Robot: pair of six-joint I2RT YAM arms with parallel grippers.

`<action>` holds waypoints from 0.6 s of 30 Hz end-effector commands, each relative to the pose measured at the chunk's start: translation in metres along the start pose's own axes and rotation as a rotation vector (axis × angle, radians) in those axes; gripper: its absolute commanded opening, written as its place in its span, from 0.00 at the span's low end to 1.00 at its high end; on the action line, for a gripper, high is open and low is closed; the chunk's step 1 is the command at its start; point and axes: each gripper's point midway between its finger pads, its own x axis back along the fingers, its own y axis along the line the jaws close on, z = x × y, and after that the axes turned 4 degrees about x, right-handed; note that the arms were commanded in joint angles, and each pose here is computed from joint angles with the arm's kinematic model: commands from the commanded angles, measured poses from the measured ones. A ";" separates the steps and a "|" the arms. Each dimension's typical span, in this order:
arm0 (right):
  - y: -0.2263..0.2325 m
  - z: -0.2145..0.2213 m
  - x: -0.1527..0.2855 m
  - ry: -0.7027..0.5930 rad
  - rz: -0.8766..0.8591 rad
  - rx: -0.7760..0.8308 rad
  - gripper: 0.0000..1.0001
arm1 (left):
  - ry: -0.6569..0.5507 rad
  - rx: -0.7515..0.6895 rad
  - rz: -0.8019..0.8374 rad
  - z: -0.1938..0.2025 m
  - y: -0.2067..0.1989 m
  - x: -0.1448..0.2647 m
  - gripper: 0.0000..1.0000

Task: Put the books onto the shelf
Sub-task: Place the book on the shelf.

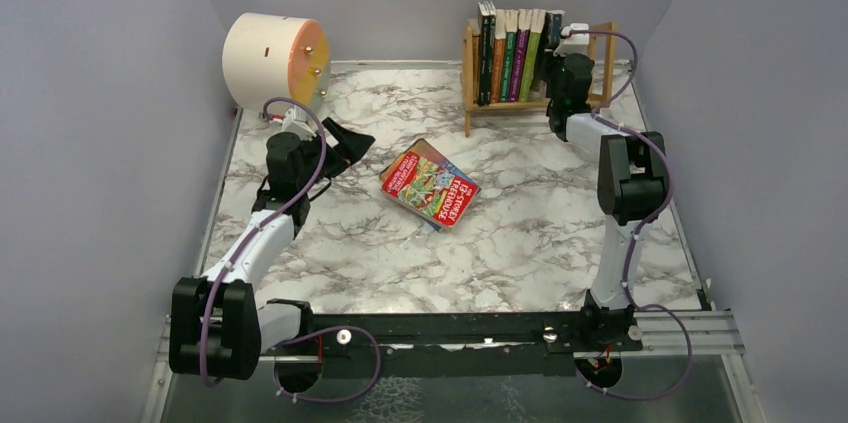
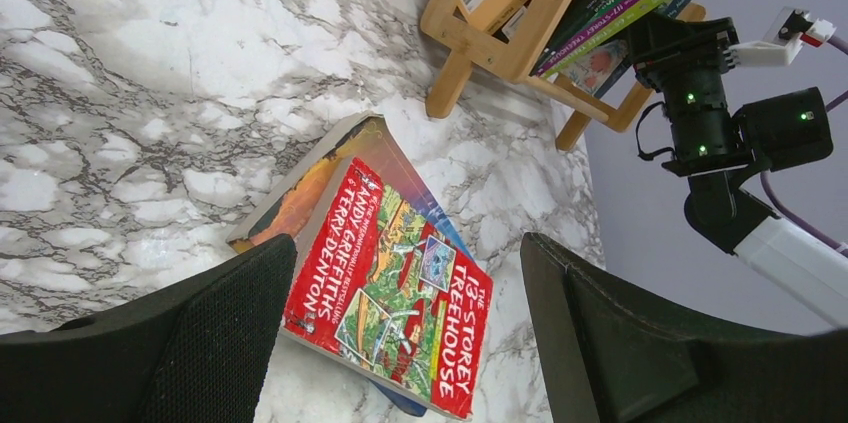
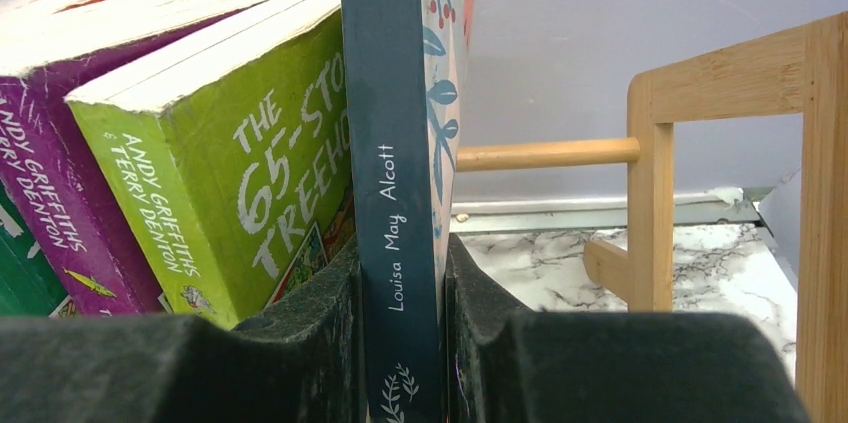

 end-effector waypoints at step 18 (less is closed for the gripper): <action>0.031 0.031 -0.013 -0.064 -0.084 -0.144 0.01 | -0.011 0.003 -0.001 0.004 0.007 -0.001 0.76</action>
